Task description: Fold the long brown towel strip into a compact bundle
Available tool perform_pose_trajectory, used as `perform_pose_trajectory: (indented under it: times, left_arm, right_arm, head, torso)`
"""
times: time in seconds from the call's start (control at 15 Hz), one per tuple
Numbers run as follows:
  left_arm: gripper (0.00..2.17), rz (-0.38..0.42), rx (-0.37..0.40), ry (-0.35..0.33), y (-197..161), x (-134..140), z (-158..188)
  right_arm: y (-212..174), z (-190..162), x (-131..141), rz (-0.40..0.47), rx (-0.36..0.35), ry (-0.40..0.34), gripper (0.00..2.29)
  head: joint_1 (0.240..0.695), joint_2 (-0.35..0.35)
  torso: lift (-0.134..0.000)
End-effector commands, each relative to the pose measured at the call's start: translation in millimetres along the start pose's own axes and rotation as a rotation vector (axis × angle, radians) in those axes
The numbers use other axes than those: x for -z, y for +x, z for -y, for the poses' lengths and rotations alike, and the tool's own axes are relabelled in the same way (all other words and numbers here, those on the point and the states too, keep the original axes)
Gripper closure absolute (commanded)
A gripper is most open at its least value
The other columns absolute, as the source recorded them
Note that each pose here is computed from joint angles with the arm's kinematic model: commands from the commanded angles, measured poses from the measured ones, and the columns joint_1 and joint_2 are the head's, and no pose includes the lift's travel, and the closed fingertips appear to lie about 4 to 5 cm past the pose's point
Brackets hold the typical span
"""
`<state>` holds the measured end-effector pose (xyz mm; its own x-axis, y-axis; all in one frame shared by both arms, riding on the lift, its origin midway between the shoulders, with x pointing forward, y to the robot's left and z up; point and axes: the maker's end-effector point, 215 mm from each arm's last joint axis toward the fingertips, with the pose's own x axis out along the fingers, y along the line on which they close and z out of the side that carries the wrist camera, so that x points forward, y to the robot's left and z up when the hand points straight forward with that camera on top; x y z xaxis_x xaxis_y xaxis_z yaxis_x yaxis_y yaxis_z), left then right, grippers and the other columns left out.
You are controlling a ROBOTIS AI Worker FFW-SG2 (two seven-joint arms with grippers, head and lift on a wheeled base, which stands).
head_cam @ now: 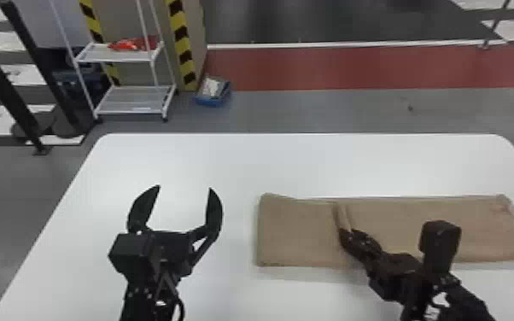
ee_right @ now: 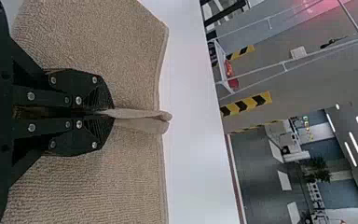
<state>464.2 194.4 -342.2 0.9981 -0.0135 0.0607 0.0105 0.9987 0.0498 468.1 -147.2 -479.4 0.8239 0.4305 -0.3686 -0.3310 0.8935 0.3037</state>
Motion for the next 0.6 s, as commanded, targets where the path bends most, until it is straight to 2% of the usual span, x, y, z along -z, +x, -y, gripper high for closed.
perform_pose_trajectory:
  times: [0.0, 0.33, 0.4, 0.53]
  left_arm:
    - [0.05, -0.004, -0.001, -0.004, -0.4, 2.0, 0.4]
    - [0.05, 0.005, -0.012, 0.003, -3.9, -3.5, -7.4]
    - [0.05, 0.013, -0.016, 0.002, -5.6, -6.0, -9.9]
    - [0.05, 0.026, -0.027, 0.004, -8.5, -10.9, -15.5]
  right_arm:
    - [-2.8, -3.1, -8.4, 0.014, -0.004, -0.007, 1.57]
    - [-24.2, -5.7, -71.1, 0.122, -0.013, -0.036, 1.6]
    - [-37.1, 7.3, -86.1, 0.136, 0.004, -0.031, 1.6]
    - [-76.5, 68.5, -105.3, 0.152, 0.088, 0.014, 1.6]
  head:
    - [0.695, 0.057]
    - [0.695, 0.059]
    - [0.695, 0.058]
    - [0.695, 0.035]
  torso:
    - [-0.108]
    - [-0.108]
    - [-0.108]
    - [-0.108]
